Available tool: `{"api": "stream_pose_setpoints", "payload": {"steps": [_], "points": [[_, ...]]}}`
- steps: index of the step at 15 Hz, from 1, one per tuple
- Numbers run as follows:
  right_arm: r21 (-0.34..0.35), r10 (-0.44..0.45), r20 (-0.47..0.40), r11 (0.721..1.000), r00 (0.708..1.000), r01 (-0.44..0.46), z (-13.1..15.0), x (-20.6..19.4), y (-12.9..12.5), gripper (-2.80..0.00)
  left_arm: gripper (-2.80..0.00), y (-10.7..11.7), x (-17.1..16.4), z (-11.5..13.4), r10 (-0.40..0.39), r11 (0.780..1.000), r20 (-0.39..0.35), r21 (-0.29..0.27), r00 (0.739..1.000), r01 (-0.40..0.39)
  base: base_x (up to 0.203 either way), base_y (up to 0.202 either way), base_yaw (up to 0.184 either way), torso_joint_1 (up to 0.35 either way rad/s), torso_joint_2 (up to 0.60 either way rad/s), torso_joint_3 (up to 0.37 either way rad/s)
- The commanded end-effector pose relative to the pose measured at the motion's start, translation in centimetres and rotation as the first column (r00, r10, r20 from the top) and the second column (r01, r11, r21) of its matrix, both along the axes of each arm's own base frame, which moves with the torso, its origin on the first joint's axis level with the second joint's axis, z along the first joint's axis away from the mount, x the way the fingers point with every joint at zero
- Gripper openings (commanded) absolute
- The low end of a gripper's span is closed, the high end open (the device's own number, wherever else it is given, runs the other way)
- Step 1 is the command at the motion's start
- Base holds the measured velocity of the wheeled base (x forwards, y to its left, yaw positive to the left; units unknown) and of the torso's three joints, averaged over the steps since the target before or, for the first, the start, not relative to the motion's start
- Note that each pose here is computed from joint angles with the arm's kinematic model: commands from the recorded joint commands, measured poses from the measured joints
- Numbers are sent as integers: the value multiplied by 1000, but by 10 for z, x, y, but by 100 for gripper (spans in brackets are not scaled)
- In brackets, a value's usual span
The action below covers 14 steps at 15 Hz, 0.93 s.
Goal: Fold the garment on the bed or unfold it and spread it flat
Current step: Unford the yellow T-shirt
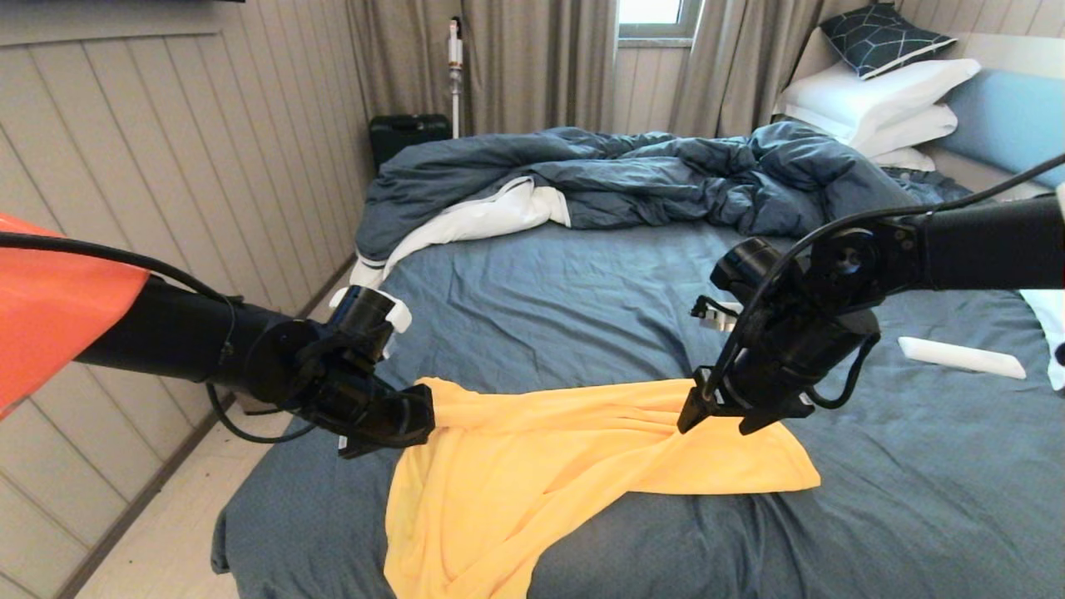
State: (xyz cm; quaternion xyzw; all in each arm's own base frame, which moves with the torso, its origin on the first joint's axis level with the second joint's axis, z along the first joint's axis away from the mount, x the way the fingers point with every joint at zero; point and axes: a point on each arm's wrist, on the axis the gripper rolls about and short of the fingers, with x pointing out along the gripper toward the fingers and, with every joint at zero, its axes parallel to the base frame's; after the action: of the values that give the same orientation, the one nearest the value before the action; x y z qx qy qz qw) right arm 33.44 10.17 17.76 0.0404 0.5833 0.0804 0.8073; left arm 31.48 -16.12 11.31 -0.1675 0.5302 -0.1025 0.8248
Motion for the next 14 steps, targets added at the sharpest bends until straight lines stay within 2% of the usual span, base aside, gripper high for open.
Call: {"api": "stream_pose_setpoints", "payload": {"steps": [1,5,6,8,9,11,13,14], "points": [[-14,-20,-35,1000,999,19,-10,3,2,0,-280,0,-1,-4,-1,1000,-16,2,1000,1,0,0,0,0,0,0],[-11,-107,-48,994,993,107,-15,11,0,0,-280,0,-2,-3,-4,1000,-18,-2,1000,4,0,0,0,0,0,0],[8,-158,-50,987,986,158,-13,11,1,0,-280,0,-2,-3,-3,1000,-18,-2,1000,3,0,0,0,0,0,0],[75,-334,-64,938,940,338,-2,7,2,0,-280,0,-2,-4,-4,1000,-20,-2,1000,4,0,0,0,0,0,0],[87,-377,-68,920,924,382,2,4,-1,0,-280,0,-2,-5,-5,1000,-24,-2,1000,5,0,0,0,0,0,0],[81,-382,-65,919,922,387,1,4,-3,0,-280,0,-2,-6,-5,1000,-25,-2,1000,5,0,0,0,0,0,0],[13,-410,-36,912,911,410,-8,10,-3,0,-280,-1,-1,-7,-6,1000,-30,-1,1000,6,0,0,0,0,0,0],[4,-413,-38,911,910,413,-13,15,-2,0,-280,-1,-1,-7,-6,1000,-30,-1,1000,6,0,0,0,0,0,0]]}}
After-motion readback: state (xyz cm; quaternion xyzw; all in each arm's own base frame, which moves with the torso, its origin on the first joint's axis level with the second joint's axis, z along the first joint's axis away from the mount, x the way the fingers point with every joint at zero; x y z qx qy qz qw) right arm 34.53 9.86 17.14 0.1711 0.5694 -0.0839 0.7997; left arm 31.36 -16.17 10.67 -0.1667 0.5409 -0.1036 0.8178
